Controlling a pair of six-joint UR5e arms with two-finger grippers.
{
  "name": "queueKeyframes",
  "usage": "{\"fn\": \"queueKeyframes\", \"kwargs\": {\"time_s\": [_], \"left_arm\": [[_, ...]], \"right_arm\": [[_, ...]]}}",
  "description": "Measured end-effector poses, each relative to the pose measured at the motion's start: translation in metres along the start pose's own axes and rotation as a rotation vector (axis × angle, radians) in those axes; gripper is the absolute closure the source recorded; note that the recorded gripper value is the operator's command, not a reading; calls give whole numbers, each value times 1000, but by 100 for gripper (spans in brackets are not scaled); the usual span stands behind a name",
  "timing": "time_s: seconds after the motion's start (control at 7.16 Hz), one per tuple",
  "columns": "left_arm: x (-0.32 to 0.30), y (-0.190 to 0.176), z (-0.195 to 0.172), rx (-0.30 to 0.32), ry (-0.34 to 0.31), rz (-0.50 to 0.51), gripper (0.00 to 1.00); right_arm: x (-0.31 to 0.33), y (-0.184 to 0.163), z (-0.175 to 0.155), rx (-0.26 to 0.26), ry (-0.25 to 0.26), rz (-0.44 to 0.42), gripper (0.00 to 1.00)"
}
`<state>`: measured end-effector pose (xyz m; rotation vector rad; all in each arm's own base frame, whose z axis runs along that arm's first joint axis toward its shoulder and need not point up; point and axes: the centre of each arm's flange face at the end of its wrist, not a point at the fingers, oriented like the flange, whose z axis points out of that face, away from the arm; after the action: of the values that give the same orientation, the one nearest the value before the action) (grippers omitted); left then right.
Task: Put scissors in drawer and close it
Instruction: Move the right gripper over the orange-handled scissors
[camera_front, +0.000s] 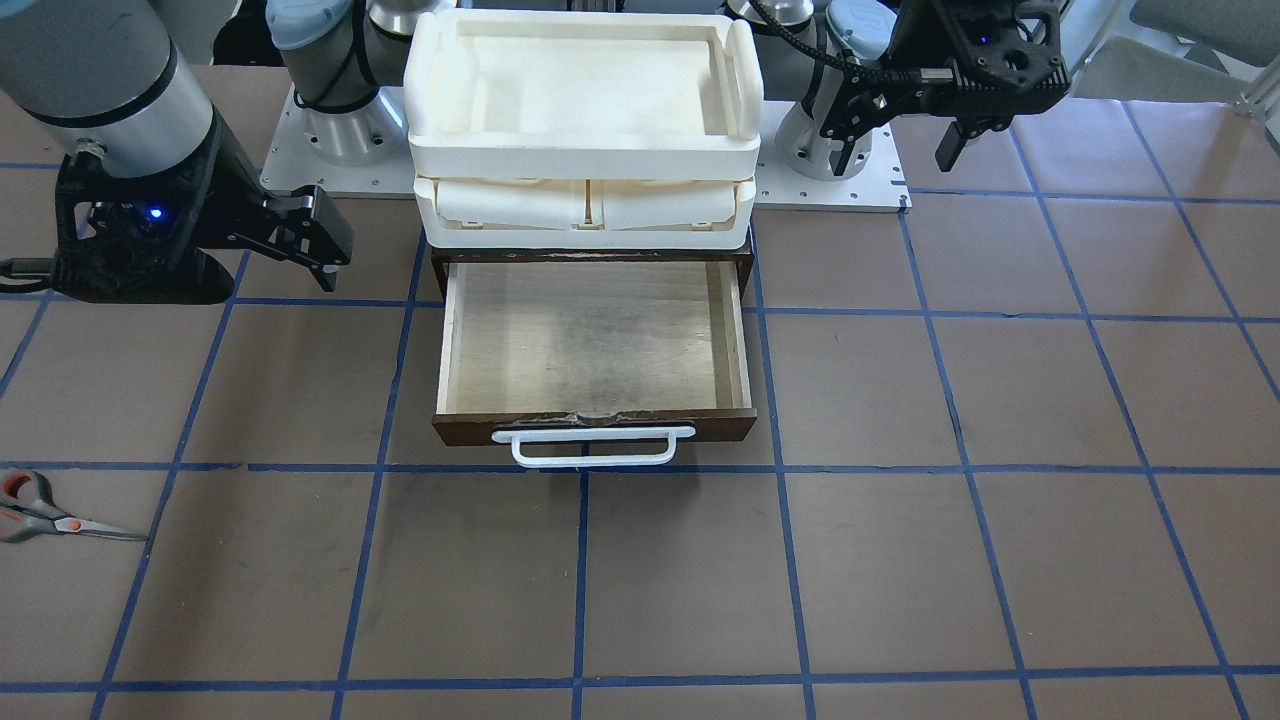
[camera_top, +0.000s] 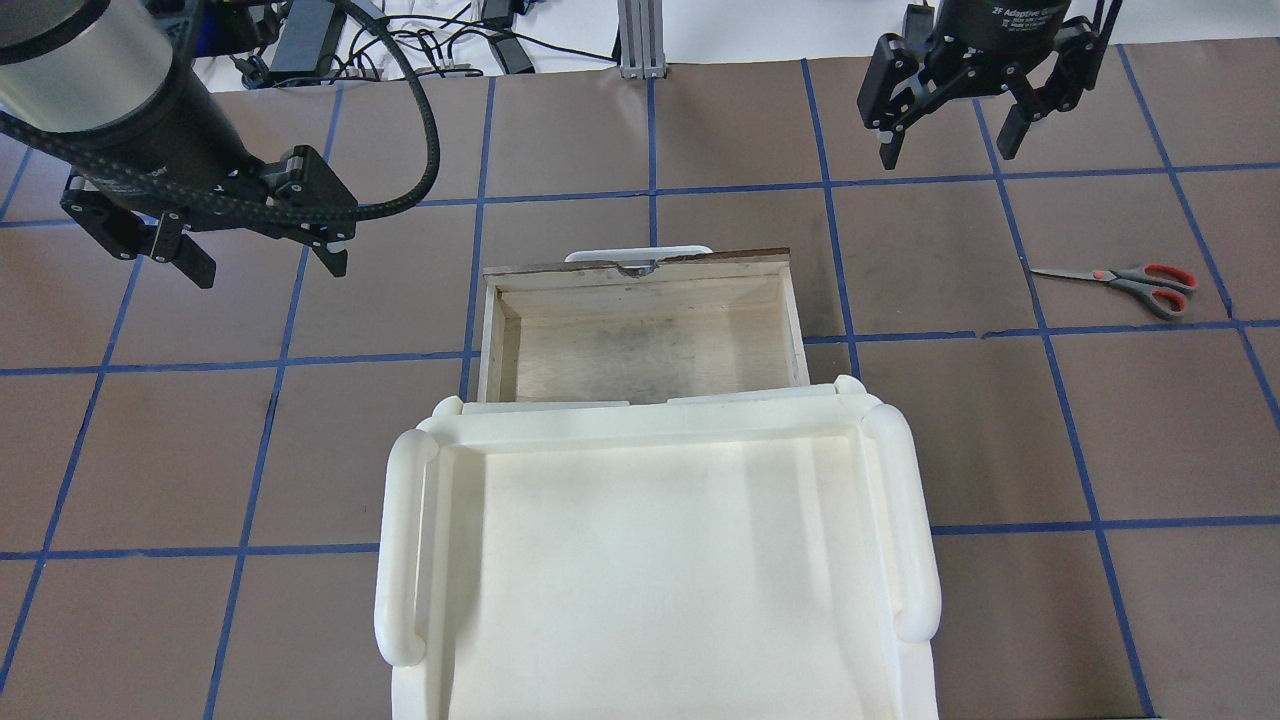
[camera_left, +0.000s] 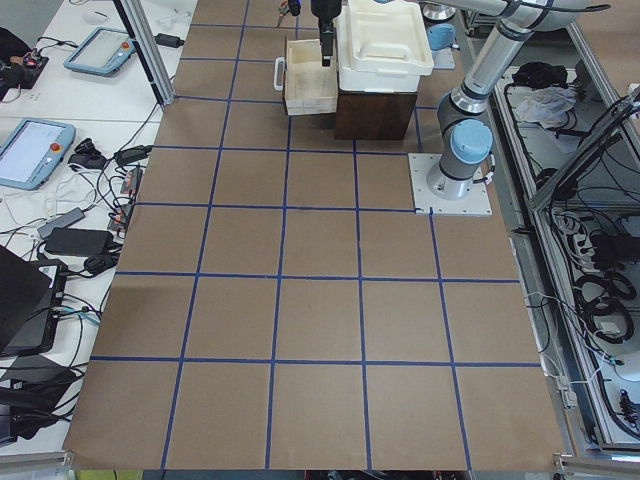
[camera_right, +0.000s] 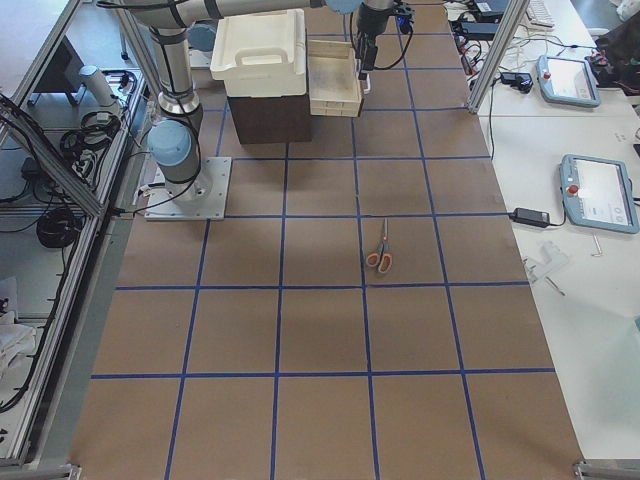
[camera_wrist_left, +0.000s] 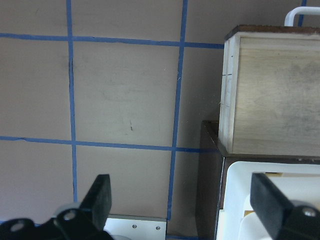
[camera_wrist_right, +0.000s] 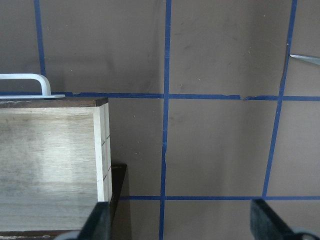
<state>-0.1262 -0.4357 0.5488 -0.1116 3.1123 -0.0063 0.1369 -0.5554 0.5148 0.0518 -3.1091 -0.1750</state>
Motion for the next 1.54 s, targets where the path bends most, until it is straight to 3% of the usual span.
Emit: {"fn": "queueKeyframes", "kwargs": {"time_s": [0.56, 0.84, 1.12, 1.54], "left_arm": [[-1, 0, 0, -2, -3, 2, 0], [-1, 1, -1, -1, -4, 2, 0], [-2, 2, -1, -2, -9, 1, 0], [-4, 2, -1, -4, -25, -1, 0]], "right_arm": [[4, -2, 2, 0, 6, -10, 0], [32, -8, 10, -5, 4, -110, 0], [96, -15, 24, -6, -15, -301, 0], [189, -19, 72, 44, -4, -711, 0]]}}
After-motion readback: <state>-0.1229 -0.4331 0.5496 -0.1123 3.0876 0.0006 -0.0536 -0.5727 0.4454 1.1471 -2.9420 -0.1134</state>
